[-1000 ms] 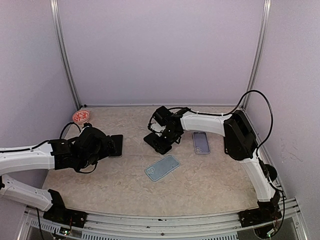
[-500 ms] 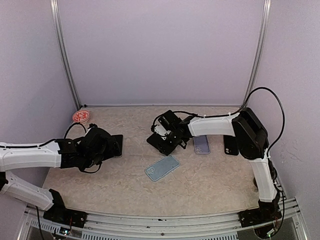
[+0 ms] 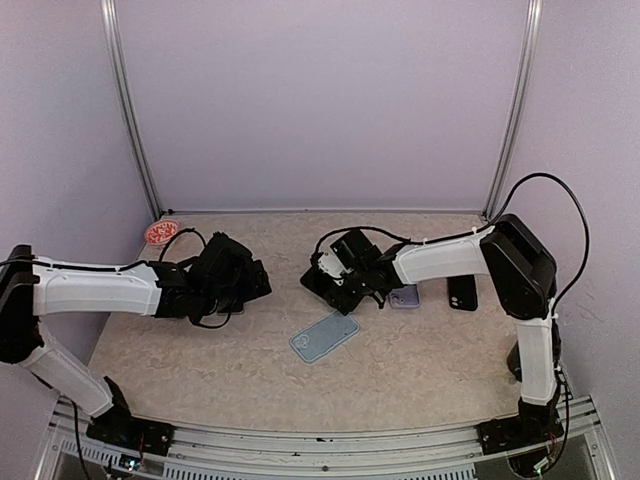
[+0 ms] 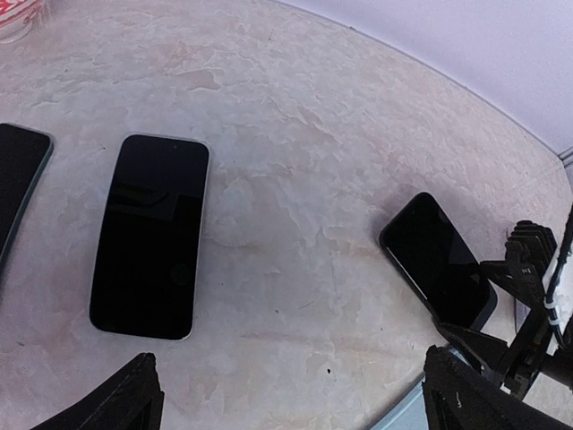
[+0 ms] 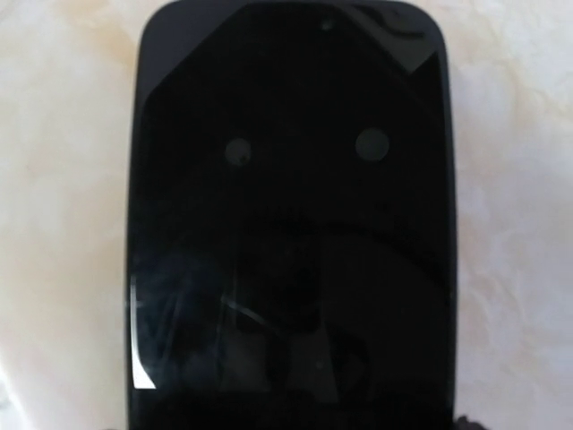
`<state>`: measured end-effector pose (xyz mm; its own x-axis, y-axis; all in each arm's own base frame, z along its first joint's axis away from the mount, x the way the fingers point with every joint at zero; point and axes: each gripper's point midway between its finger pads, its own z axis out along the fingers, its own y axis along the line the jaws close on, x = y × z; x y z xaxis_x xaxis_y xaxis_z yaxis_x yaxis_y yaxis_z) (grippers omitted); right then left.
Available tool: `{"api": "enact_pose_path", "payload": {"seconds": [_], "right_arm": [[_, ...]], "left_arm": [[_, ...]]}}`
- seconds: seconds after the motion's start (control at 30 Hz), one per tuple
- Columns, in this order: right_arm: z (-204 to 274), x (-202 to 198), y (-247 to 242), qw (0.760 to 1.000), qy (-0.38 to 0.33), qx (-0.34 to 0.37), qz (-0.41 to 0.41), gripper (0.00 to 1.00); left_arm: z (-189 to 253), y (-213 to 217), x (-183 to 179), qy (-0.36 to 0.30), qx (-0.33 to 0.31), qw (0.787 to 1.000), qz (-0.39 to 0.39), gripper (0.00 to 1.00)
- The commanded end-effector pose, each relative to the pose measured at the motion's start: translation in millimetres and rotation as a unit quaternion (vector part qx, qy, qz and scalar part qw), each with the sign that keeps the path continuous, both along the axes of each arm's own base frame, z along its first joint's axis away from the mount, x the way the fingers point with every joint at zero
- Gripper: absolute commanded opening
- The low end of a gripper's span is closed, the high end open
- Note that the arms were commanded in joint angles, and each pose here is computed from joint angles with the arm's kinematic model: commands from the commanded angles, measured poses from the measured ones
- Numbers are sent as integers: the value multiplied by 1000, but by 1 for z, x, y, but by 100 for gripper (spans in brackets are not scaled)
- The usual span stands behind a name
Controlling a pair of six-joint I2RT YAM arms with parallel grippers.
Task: Put the phone into the phone case
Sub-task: Pick up the phone at the center of the board, then pass from the right arm to the left
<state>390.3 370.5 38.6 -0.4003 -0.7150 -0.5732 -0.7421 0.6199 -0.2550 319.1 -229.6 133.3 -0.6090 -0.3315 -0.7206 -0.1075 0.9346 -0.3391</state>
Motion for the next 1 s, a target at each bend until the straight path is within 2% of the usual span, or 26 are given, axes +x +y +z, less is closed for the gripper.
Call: {"api": "enact_pose_path", "payload": {"seconds": [0.0,0.4,0.6,0.97], "right_arm": [[60,16,7,995,-81,52,1,66],[104,-4,0,988,-117,99,33,65],[129,-32,2,979,-119,153,66,64],[141,-78,15,970,-140,164,114,64]], "left_arm": [[8,-19,23,-20,-26,999,-35,99],[35,-51,60,-78,-99,980,-152,99],[48,-65,56,-96,-143,960,-222,99],[48,-96,39,-74,-196,924,-320,99]]}}
